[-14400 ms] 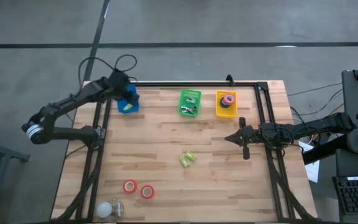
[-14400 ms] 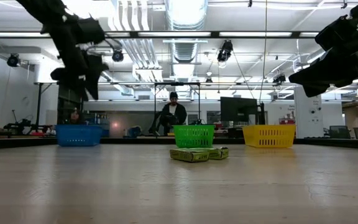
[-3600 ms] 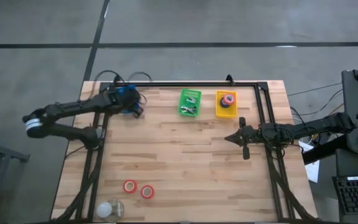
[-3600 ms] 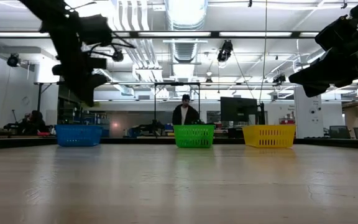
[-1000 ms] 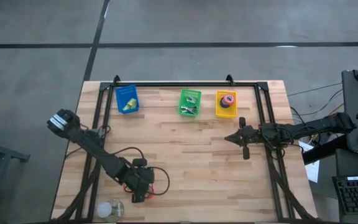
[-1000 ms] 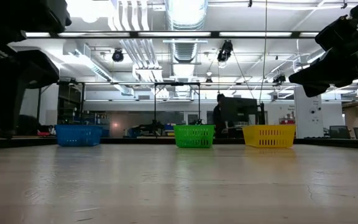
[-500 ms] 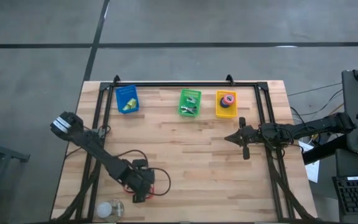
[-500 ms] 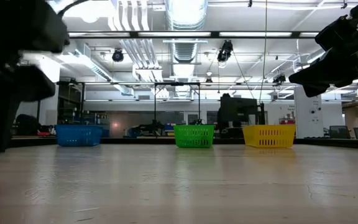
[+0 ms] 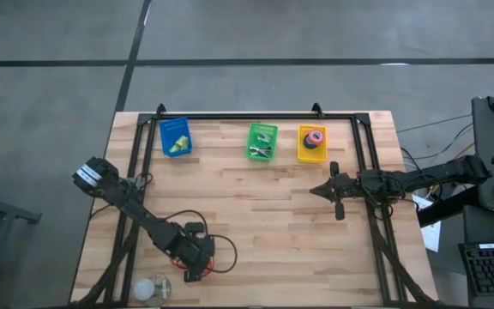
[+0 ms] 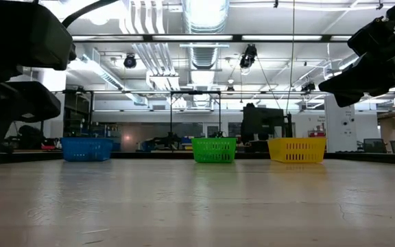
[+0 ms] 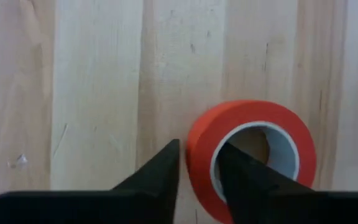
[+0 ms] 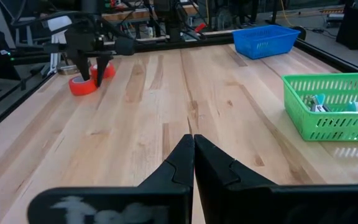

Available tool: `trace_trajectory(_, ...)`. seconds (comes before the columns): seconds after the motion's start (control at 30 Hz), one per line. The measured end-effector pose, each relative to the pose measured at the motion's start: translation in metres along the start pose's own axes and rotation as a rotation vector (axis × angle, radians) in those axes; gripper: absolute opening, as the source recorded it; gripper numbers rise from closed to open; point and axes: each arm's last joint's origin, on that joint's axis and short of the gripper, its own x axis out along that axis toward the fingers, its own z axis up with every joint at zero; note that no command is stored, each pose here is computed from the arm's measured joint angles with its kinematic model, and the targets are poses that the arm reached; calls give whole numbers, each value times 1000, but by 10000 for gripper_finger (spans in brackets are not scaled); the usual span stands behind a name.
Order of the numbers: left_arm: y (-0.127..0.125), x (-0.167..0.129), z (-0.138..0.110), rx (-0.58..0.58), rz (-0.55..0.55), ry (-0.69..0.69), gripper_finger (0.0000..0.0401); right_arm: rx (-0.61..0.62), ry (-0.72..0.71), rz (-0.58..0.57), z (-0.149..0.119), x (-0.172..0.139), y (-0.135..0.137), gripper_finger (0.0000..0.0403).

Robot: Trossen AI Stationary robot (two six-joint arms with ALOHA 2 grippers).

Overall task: Pick and place Stapler, Stapler remover, tape
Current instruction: Put the right orange tape into the yellow basket

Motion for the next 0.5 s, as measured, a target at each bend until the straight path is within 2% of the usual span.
trace_trajectory(0.17, 0, 0, 1, 40, 4, -9, 38, 0, 0, 0, 0, 0, 0, 9)
trace_trajectory(0.5, 1, -4, 9, 71, 101, -112, 46, 0, 0, 0, 0, 0, 0, 9)
